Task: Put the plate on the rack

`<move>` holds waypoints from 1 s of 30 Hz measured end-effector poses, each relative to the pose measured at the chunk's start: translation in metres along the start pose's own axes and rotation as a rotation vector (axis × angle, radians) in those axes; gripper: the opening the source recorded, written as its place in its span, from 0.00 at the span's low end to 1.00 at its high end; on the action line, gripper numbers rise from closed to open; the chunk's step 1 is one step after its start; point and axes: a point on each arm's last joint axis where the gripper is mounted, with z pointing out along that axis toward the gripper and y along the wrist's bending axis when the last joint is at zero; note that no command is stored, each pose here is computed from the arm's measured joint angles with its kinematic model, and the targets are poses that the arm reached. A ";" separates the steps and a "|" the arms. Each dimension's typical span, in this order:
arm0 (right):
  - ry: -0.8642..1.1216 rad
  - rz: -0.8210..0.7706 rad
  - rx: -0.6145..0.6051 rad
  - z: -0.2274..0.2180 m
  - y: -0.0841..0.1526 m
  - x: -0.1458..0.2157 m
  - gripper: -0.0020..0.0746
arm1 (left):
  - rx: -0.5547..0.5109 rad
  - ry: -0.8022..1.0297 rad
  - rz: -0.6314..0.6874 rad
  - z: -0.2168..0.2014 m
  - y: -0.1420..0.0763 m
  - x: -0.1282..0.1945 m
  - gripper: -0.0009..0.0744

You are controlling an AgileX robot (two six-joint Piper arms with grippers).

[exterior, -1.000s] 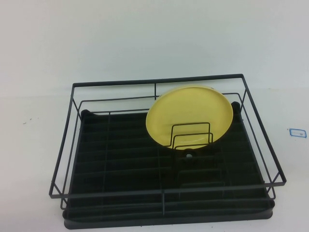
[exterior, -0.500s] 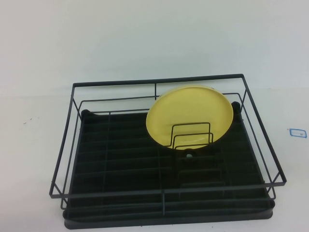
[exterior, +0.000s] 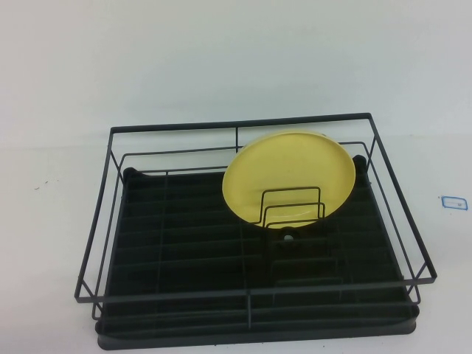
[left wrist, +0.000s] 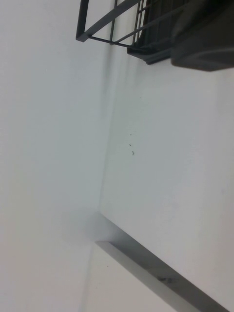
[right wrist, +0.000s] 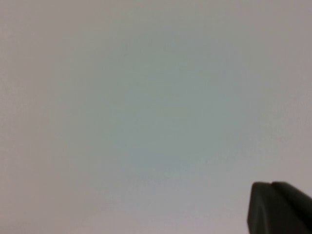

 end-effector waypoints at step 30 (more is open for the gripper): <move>0.481 -0.027 -0.298 -0.019 0.031 0.063 0.02 | 0.000 0.002 -0.003 0.000 0.000 0.000 0.01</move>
